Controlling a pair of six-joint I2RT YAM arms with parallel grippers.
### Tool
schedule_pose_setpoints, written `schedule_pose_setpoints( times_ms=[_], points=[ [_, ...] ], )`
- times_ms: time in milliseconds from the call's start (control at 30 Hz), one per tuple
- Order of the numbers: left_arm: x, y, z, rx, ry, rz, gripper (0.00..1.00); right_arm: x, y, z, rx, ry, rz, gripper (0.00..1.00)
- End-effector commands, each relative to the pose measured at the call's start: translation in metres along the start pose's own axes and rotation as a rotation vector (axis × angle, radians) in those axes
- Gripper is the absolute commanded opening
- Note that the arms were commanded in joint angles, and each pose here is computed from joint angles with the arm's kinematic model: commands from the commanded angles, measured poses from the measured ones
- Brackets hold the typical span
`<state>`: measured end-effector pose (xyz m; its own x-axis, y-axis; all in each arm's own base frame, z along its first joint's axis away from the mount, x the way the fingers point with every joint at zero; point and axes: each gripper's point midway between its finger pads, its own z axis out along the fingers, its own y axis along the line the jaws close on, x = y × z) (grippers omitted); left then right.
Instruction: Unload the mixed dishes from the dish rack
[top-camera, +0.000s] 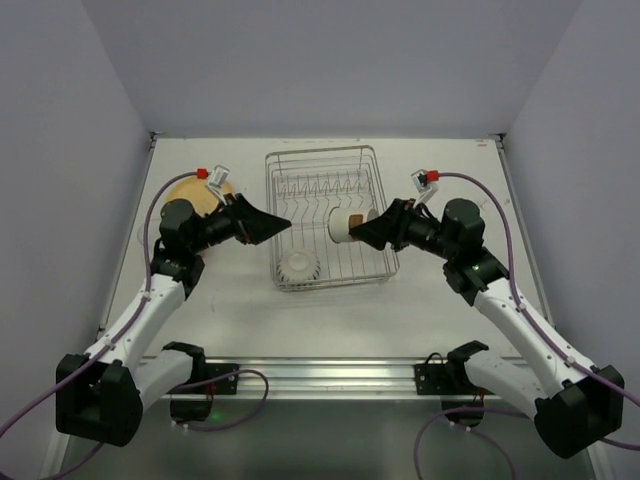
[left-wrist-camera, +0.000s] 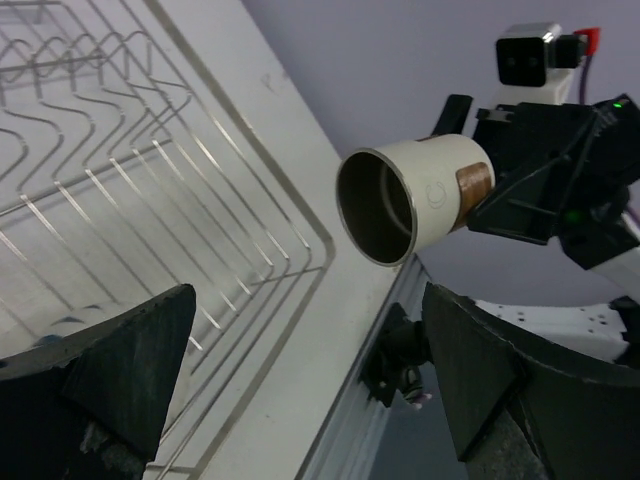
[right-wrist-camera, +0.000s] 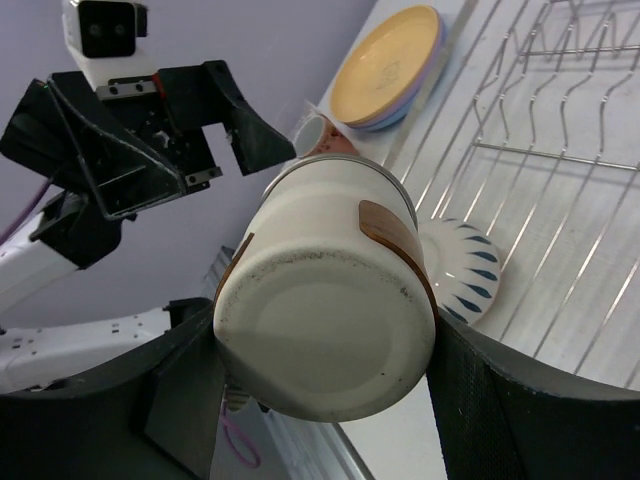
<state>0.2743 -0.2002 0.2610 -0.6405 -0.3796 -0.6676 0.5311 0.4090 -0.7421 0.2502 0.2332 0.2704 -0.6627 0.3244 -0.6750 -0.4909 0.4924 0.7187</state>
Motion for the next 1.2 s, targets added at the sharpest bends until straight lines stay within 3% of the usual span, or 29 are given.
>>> schedule_pose_setpoints(
  times_ms=[0, 333, 1167],
  points=[
    [0.004, -0.05, -0.006, 0.232, 0.032, 0.014, 1.0, -0.008, 0.037, -0.005, -0.189, -0.025, -0.044, 0.42],
    [0.017, -0.104, -0.01, 0.445, 0.065, 0.031, 1.0, -0.002, 0.053, -0.015, -0.289, -0.024, -0.111, 0.41],
    [0.038, -0.131, 0.012, 0.508, 0.107, -0.045, 0.9, 0.023, 0.076, -0.018, -0.376, 0.063, -0.161, 0.4]
  ],
)
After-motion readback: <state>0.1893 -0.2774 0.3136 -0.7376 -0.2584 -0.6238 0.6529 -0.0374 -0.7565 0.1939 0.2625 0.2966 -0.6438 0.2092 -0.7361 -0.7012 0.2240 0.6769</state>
